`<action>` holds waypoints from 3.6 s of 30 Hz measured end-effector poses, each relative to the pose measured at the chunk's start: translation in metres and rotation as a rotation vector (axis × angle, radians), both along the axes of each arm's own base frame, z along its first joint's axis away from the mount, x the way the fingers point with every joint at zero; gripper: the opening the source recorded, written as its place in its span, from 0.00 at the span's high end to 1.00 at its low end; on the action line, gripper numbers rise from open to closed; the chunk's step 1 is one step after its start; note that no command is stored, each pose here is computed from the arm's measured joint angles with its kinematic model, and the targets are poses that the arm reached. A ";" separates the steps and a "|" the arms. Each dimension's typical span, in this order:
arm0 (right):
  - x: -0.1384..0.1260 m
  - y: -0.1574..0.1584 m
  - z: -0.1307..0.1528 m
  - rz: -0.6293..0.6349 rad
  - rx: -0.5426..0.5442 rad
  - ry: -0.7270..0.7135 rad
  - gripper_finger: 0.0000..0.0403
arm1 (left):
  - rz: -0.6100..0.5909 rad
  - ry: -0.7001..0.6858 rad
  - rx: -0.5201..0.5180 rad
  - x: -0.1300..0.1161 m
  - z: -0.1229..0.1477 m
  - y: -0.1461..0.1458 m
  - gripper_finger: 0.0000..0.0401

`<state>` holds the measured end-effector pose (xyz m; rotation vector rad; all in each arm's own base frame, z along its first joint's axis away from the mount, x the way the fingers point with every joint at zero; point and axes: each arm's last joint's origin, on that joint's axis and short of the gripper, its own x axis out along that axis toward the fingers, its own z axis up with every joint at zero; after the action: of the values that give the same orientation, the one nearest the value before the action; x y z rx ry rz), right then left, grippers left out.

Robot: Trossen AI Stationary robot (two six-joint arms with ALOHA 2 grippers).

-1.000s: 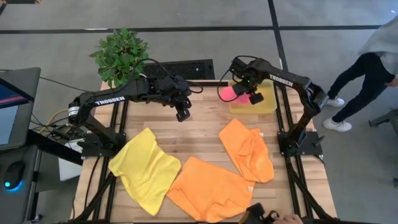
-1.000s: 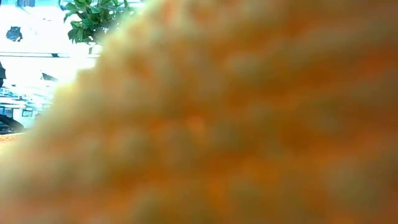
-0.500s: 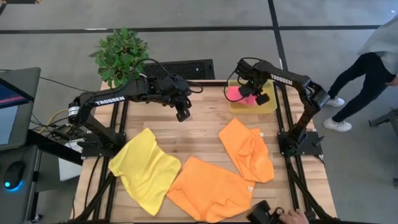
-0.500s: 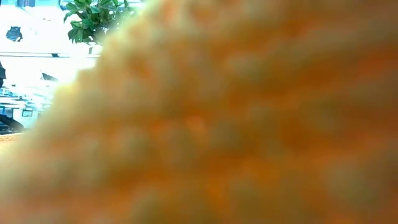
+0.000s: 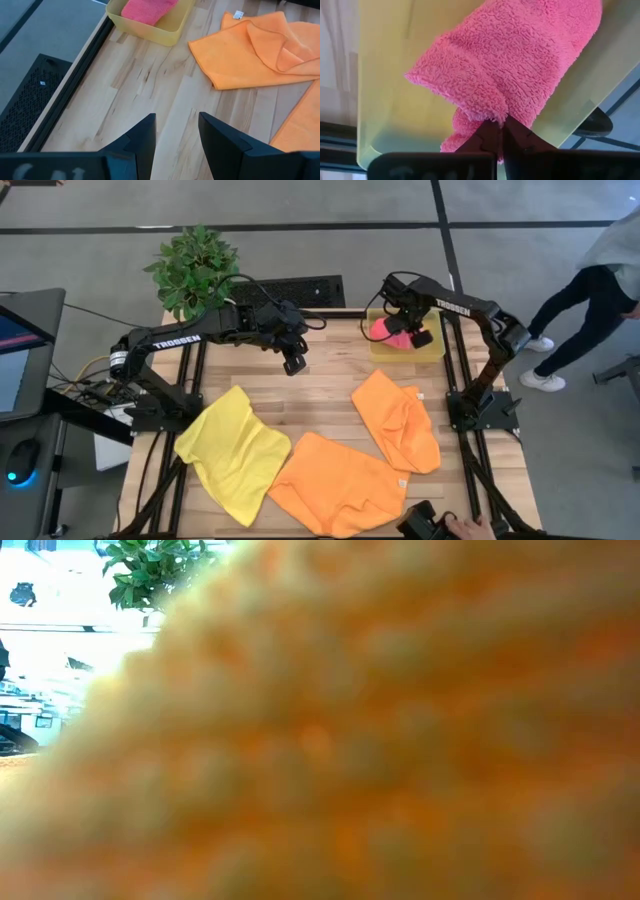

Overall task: Fold microfiber towels
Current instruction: Put the folded pink microfiber towel into the yellow bin, then fold the yellow microfiber towel

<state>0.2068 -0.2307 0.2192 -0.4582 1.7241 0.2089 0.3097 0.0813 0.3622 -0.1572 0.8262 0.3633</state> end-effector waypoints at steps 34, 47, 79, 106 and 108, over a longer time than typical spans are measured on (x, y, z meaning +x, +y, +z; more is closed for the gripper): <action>0.004 -0.001 0.000 -0.180 -0.043 -0.070 0.54 | -0.027 0.018 0.006 -0.001 -0.001 0.000 0.65; -0.005 0.020 0.033 -0.198 -0.122 -0.083 0.52 | 0.004 0.055 -0.031 -0.004 -0.004 -0.001 0.65; 0.015 0.195 0.120 -0.158 0.123 -0.676 0.55 | 0.579 0.753 -0.441 -0.070 -0.150 -0.108 0.65; 0.016 0.199 0.120 -0.053 0.105 -0.675 0.55 | 0.893 0.290 -0.320 -0.090 -0.238 -0.096 0.65; 0.017 0.198 0.121 -0.053 0.104 -0.684 0.55 | 0.873 0.269 -0.299 -0.088 -0.238 -0.093 0.65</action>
<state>0.2239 -0.0322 0.3400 -0.3514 1.0482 0.0858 0.2220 -0.0122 0.1239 -0.7717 1.0478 1.0969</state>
